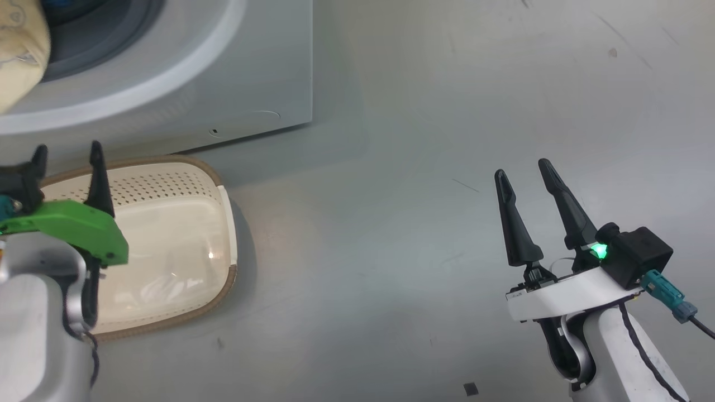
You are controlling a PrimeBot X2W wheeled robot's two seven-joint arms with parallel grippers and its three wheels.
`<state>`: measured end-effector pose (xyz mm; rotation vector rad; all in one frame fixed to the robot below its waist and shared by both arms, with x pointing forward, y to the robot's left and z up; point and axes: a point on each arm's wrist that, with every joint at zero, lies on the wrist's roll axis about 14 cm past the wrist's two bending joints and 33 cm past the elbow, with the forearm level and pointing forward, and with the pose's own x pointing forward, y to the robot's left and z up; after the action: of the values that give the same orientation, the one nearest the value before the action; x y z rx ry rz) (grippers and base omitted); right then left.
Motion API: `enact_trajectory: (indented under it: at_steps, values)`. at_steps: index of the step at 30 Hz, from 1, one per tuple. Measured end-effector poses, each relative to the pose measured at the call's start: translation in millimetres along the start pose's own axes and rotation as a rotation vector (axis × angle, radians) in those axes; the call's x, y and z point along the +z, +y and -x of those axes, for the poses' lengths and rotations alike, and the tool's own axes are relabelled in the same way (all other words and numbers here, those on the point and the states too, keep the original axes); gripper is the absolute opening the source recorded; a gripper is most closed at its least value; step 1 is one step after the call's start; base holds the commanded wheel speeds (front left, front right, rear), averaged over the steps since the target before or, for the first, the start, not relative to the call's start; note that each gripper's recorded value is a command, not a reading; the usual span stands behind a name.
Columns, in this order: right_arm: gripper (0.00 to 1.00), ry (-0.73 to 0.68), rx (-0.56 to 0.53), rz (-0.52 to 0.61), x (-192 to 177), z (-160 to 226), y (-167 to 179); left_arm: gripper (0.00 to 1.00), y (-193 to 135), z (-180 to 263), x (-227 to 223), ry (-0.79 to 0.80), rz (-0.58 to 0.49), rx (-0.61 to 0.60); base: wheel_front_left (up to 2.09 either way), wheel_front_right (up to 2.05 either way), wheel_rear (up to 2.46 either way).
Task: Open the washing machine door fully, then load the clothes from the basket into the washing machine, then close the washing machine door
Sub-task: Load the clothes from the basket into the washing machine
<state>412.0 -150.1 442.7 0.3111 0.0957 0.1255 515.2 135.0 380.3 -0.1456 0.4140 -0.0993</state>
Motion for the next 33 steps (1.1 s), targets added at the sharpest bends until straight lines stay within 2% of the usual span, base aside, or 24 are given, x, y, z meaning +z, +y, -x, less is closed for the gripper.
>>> enact_trajectory:
  at_steps: [8,16,22,33]
  values:
    - [1.0,0.014,-0.054,-0.017,-9,-13,-19,1.0,-3,-54,16,0.041,-0.063,-0.046,0.0,0.0,0.0]
    - [1.0,0.016,-0.096,-0.023,-13,-25,-35,1.0,2,-102,35,0.071,-0.073,-0.046,0.0,0.0,0.0]
    - [1.0,0.023,-0.123,-0.019,-17,-29,-46,1.0,16,-126,30,0.138,-0.094,-0.018,0.0,0.0,0.0]
    - [1.0,0.068,-0.182,-0.03,-33,-27,-65,1.0,33,-166,8,0.265,-0.195,0.032,0.0,0.0,0.0]
